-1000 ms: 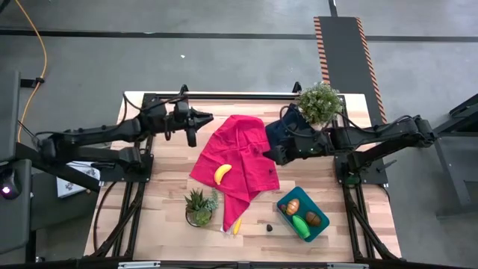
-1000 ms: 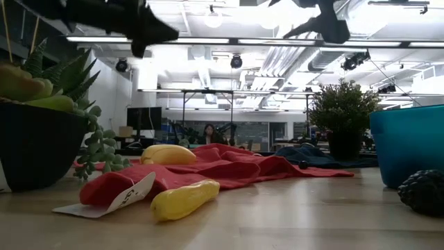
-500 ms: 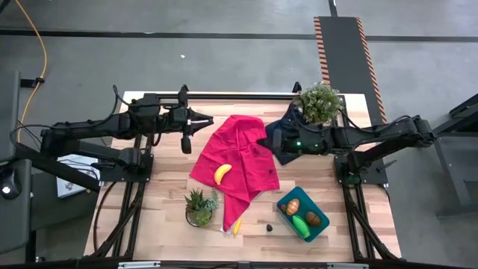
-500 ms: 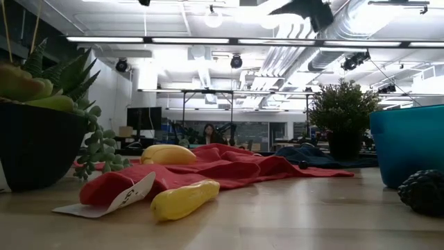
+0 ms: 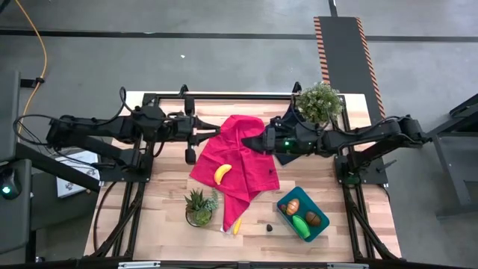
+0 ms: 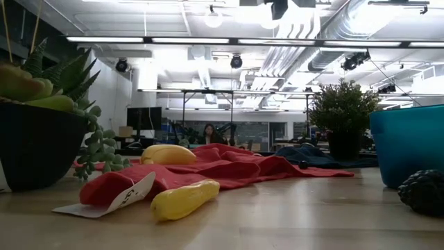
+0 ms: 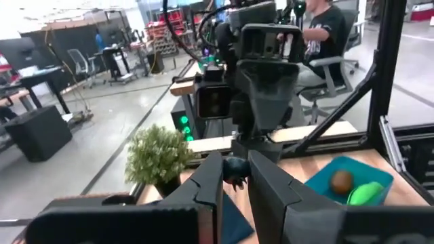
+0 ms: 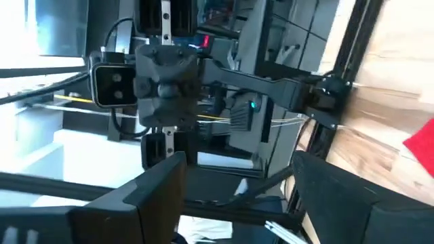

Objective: Pick and placing Produce into tupperware
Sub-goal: Put the top blueberry into the blue bin

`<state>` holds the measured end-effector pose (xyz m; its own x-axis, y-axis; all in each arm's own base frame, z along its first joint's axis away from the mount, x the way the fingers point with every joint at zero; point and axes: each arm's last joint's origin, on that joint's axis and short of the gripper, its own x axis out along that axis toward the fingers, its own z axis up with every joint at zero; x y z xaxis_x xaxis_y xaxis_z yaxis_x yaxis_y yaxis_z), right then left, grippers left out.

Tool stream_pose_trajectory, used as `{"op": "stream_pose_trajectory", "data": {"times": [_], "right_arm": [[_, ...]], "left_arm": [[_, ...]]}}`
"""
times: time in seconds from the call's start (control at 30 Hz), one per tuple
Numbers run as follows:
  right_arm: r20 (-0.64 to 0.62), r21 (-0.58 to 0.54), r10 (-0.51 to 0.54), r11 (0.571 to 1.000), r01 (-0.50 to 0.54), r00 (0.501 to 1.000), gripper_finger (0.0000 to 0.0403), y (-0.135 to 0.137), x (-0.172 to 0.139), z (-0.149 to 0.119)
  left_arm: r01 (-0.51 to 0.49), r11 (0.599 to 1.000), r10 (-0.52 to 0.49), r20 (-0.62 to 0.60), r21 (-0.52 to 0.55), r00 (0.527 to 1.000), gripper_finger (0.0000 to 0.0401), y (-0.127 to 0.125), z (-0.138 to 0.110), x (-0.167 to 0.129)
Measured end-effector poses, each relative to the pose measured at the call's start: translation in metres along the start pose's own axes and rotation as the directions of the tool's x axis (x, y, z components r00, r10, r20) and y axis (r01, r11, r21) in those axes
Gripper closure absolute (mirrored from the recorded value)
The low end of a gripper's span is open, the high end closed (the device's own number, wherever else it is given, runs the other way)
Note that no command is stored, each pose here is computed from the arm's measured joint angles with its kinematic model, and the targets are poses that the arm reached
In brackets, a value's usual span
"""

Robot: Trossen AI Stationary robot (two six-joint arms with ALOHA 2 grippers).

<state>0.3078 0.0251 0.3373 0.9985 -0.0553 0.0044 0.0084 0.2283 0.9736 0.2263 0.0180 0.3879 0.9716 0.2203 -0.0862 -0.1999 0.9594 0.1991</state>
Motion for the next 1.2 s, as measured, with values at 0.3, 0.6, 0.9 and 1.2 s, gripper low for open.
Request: {"op": "stream_pose_trajectory", "data": {"times": [0.3,0.6,0.9,1.2], "right_arm": [[0.004,-0.050,0.122,0.991,-0.121,0.993,0.0142,0.011,-0.001,0.004],[-0.038,-0.066,0.152,0.986,-0.154,0.988,0.0142,0.014,-0.001,0.003],[-0.045,-0.087,0.170,0.981,-0.173,0.984,0.0142,0.015,-0.001,0.003],[-0.046,-0.090,0.170,0.981,-0.173,0.984,0.0142,0.015,-0.001,0.003]], "left_arm": [[0.054,0.998,-0.054,-0.030,0.012,0.998,0.0360,-0.017,0.005,0.022],[0.038,0.999,-0.038,-0.019,0.004,0.999,0.0360,-0.023,0.013,0.030],[0.042,0.999,-0.041,-0.041,0.008,0.998,0.0360,-0.027,0.012,0.044],[0.031,1.000,-0.031,0.004,-0.006,1.000,0.0360,-0.026,0.016,0.045]]}}
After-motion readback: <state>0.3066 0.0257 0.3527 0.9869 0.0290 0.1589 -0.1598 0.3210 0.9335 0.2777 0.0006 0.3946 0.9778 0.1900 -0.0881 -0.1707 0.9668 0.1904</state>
